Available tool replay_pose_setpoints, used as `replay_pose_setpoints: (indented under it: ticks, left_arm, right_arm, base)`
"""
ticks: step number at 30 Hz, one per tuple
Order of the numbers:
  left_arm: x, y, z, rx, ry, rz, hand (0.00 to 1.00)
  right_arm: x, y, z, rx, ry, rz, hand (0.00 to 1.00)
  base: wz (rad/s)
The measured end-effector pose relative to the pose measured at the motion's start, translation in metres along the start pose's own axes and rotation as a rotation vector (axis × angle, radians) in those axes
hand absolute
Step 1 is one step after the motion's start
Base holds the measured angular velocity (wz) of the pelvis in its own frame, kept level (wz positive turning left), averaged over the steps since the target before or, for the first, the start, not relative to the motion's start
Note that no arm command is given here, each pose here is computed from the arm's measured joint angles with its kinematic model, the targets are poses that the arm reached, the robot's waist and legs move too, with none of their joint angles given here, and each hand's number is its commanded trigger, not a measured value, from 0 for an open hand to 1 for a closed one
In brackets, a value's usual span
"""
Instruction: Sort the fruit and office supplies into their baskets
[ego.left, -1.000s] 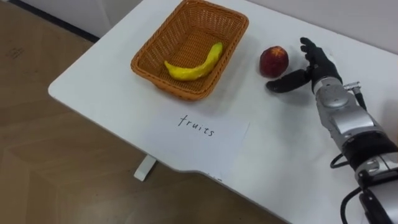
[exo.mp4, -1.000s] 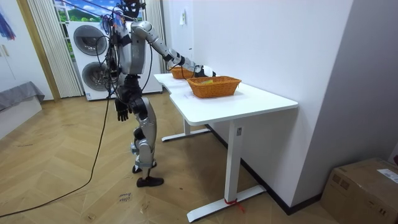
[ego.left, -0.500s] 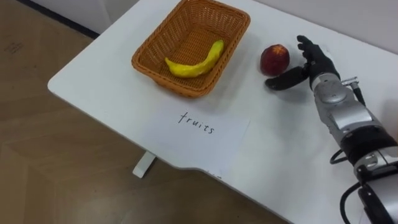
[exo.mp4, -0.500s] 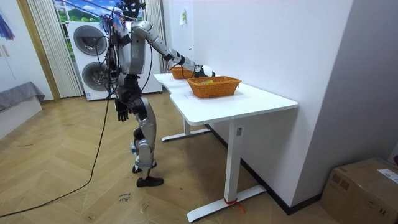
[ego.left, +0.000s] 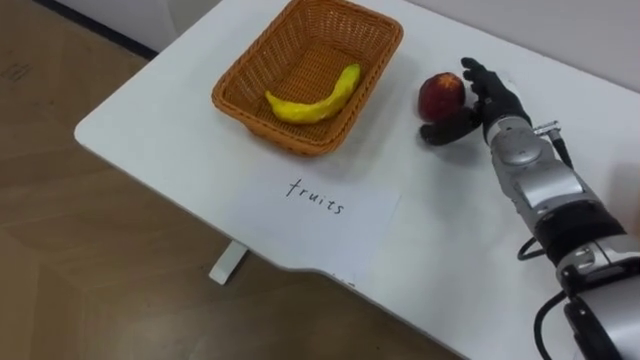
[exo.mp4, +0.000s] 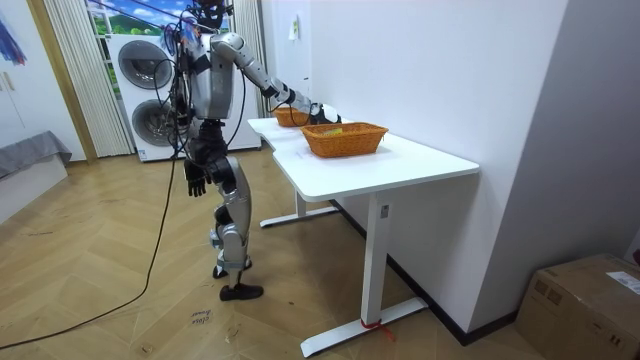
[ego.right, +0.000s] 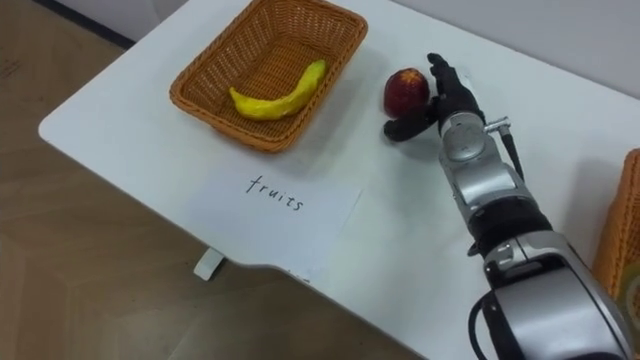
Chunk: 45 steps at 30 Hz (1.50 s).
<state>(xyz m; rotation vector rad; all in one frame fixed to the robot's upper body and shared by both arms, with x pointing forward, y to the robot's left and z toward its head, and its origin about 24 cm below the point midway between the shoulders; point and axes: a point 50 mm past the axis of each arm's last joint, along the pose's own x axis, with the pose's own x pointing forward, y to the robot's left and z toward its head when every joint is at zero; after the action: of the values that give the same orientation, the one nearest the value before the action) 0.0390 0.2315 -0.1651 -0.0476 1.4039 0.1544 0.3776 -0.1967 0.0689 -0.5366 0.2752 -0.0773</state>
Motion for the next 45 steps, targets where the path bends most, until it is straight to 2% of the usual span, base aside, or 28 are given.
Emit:
replay_pose_setpoints:
  ticks: [21,22,23,31,45]
  left_arm:
    - [0.000,-0.001,-0.002,0.001,0.005,-0.020,0.00]
    - [0.000,-0.001,-0.002,0.001,0.003,-0.021,0.00]
    - [0.000,-0.001,-0.001,0.001,-0.002,-0.021,0.00]
    - [0.000,-0.001,-0.003,-0.002,0.006,-0.027,0.00]
    - [0.000,0.001,-0.003,-0.001,0.013,-0.034,0.00]
  right_arm:
    - [0.000,0.001,0.006,-0.054,-0.031,0.031,0.00]
    - [0.000,0.001,0.006,-0.054,-0.032,0.031,0.18]
    - [0.000,0.002,0.006,-0.054,-0.032,0.032,1.00]
    - [0.002,-0.009,0.011,-0.066,-0.042,0.009,1.00]
    - [0.003,-0.004,0.014,-0.085,-0.044,0.075,1.00]
  base:
    - [0.00]
    - [0.00]
    - [0.00]
    - [0.00]
    - [0.00]
